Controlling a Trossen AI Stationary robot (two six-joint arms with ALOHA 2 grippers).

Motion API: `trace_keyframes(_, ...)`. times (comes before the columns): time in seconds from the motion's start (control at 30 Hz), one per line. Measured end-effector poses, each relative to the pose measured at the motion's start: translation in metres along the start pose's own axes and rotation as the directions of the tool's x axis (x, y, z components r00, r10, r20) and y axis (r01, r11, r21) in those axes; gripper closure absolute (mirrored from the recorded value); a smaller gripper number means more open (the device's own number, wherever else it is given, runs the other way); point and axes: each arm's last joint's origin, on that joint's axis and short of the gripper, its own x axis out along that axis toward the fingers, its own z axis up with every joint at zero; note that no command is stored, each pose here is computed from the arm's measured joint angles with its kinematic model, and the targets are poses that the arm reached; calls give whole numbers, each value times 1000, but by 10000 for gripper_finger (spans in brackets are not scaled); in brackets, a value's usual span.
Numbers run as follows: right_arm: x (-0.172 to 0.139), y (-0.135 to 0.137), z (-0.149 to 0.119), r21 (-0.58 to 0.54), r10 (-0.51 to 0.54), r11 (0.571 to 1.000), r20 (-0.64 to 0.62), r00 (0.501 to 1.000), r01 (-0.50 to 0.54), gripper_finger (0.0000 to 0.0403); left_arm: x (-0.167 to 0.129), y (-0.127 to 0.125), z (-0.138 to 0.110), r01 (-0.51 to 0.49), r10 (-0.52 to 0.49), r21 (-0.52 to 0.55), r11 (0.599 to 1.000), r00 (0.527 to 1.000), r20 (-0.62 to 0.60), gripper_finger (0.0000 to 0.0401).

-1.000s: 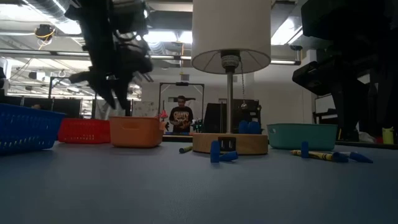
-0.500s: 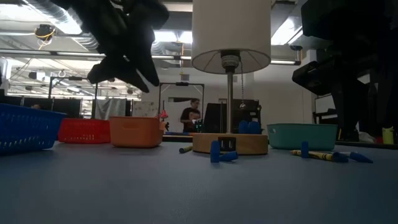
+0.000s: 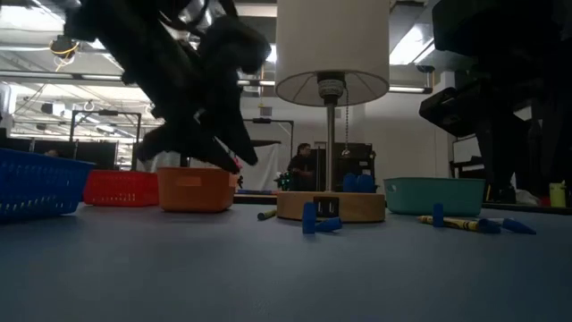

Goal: Sort crayons
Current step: Put the green crayon into the red bin

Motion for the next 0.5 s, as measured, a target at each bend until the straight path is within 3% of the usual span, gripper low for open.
trace_keyframes(0.5, 0, 1, 2, -3, 5, 1000, 23, 1000, -5, 253, 37, 11, 0, -55, 58, -31, 998, 995, 78, 294)
